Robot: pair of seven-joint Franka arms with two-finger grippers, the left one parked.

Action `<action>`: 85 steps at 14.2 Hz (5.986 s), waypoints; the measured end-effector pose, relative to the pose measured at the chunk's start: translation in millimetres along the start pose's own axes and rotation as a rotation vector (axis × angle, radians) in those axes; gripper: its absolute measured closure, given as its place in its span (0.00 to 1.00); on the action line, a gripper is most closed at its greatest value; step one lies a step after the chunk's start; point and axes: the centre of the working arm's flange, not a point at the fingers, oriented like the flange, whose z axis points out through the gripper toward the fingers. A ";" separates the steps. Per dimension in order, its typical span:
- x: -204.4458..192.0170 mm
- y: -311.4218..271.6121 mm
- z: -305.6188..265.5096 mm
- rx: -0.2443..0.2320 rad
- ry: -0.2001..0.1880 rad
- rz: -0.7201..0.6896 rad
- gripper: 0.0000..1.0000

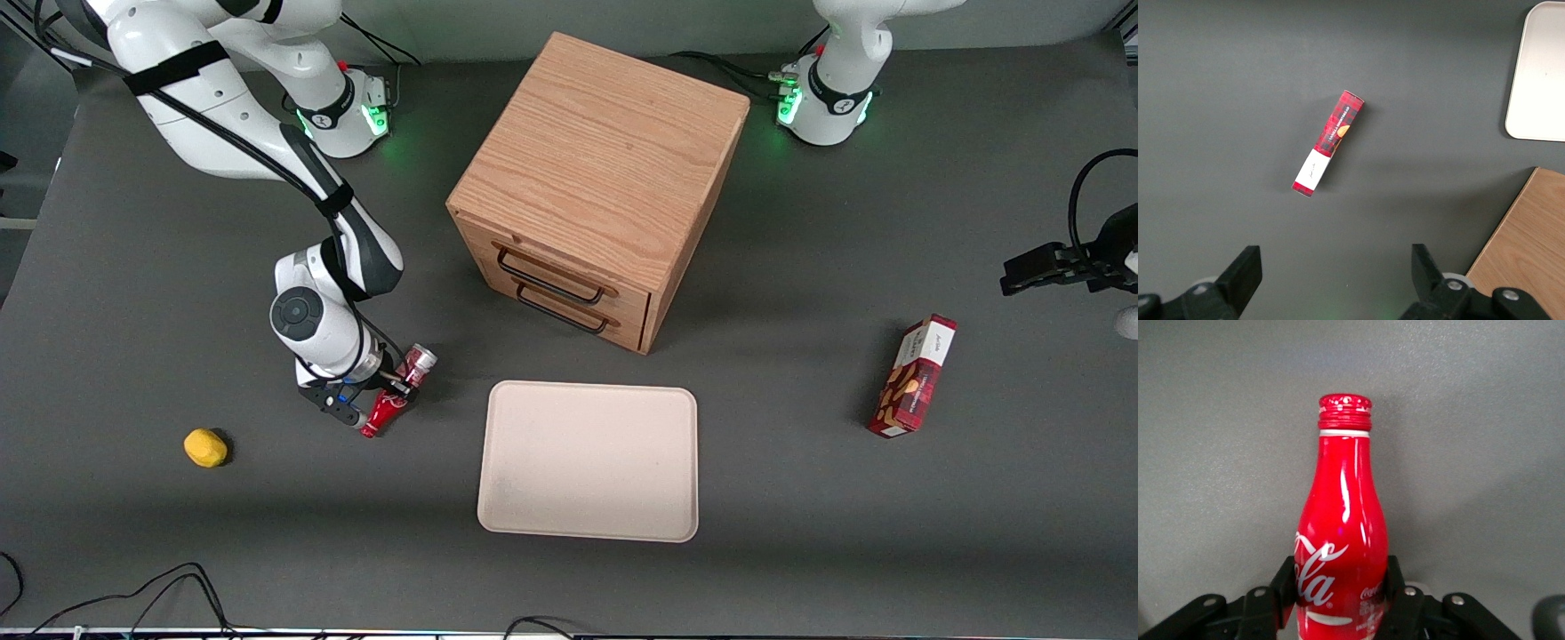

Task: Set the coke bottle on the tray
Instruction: 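Close the right gripper around the red bottle, then lift the bottle and swing it upright with the right gripper, then carry the upright bottle over the white tray and lower it, then open the right gripper and raise it away from the bottle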

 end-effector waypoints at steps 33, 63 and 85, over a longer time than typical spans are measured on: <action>61.1 -118.4 -278.9 0.027 -0.124 -0.358 0.44; -3.5 -223.3 11.7 0.078 0.018 -0.505 0.06; 12.3 -99.9 -216.0 -0.035 -0.063 -0.411 0.00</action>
